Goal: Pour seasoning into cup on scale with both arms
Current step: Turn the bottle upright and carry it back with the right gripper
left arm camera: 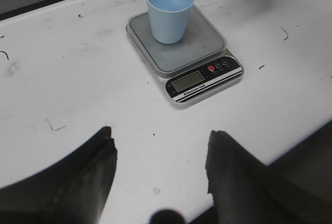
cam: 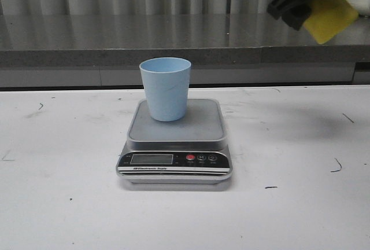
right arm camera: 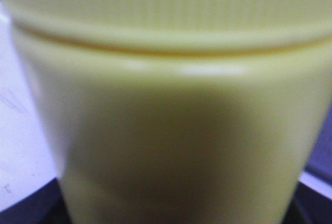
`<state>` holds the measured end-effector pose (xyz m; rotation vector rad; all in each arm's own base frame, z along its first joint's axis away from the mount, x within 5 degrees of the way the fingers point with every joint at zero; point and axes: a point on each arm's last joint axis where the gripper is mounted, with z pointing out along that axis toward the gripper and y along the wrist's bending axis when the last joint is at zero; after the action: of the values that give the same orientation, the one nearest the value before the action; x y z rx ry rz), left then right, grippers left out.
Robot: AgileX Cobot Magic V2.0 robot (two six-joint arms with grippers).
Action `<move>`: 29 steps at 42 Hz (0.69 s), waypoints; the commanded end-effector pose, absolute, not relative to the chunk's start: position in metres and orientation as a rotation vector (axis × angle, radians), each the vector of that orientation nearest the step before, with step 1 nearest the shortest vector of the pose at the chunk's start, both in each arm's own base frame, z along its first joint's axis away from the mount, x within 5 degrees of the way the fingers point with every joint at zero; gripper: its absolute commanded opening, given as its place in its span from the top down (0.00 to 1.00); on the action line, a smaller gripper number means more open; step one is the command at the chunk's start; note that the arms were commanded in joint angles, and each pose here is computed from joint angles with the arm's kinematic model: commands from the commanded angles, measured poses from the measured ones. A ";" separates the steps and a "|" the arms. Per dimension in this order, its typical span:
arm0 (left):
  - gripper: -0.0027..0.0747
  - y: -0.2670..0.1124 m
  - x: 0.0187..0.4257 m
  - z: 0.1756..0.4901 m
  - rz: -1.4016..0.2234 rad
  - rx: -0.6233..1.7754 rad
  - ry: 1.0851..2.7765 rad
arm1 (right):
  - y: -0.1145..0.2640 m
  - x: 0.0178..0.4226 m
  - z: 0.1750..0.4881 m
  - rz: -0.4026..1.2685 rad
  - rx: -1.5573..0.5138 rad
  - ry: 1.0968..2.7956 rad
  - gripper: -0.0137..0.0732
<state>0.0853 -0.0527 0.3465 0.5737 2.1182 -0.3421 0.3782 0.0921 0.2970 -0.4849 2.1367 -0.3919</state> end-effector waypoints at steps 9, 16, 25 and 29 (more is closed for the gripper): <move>0.47 -0.055 0.087 0.360 -0.378 0.548 2.031 | 0.043 0.336 0.290 0.029 -0.320 1.895 0.51; 0.47 -0.055 0.087 0.360 -0.378 0.548 2.031 | 0.016 0.324 0.256 0.130 -0.253 1.860 0.51; 0.47 -0.055 0.087 0.360 -0.378 0.548 2.031 | -0.002 0.318 0.229 0.206 -0.187 1.691 0.51; 0.47 -0.055 0.087 0.360 -0.378 0.548 2.031 | -0.001 0.321 0.219 0.186 -0.221 1.656 0.51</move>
<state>0.0853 -0.0527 0.3466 0.5734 2.1173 -0.3423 0.3162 -0.0034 0.1953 -0.1946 1.8820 0.1744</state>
